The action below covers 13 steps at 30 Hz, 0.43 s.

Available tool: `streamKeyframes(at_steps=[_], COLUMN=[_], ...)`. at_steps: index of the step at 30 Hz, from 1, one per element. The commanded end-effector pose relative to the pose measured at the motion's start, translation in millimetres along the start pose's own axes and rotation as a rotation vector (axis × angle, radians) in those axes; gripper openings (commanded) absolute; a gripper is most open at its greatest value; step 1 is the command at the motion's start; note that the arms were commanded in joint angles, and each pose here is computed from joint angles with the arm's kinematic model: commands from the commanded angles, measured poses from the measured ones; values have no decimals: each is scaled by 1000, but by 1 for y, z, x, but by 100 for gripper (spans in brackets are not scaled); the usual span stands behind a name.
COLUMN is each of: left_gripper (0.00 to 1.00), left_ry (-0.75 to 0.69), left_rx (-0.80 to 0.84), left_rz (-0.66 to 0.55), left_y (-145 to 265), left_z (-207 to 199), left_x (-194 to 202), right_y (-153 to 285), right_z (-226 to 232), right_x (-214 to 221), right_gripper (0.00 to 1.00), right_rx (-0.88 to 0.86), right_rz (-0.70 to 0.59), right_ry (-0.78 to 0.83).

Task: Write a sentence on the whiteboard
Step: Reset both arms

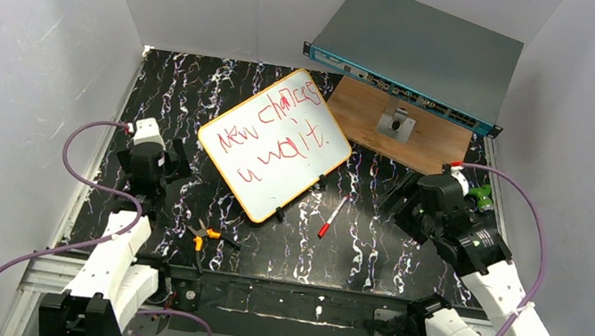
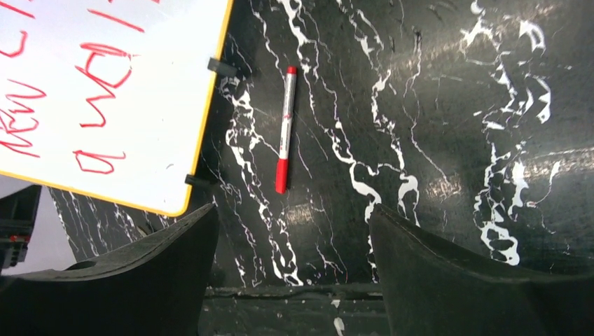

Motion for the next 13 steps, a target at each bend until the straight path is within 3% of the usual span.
streamKeyframes(at_steps=[1, 6, 13], left_gripper=[98, 98, 98], left_ry=[30, 15, 4], left_rx=[17, 16, 15], left_rz=[-53, -56, -63], left_y=[1, 4, 8], left_z=[-3, -1, 1], left_x=[-11, -13, -13], right_y=[5, 5, 5], right_z=[10, 25, 22], right_x=[5, 10, 16], right_gripper=[85, 85, 86], right_rx=[-57, -220, -196], right_rz=[56, 45, 88], right_ry=[-22, -8, -16])
Point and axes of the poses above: each gripper's point midway between its finger pads, its own y axis back along the fingers, its own z axis along the line the jaws close on, x = y × z, the point moved 4 cm from there along y, back along the fingers, and after that the axes turned 7 degrees about y, right-handed, at the moved point
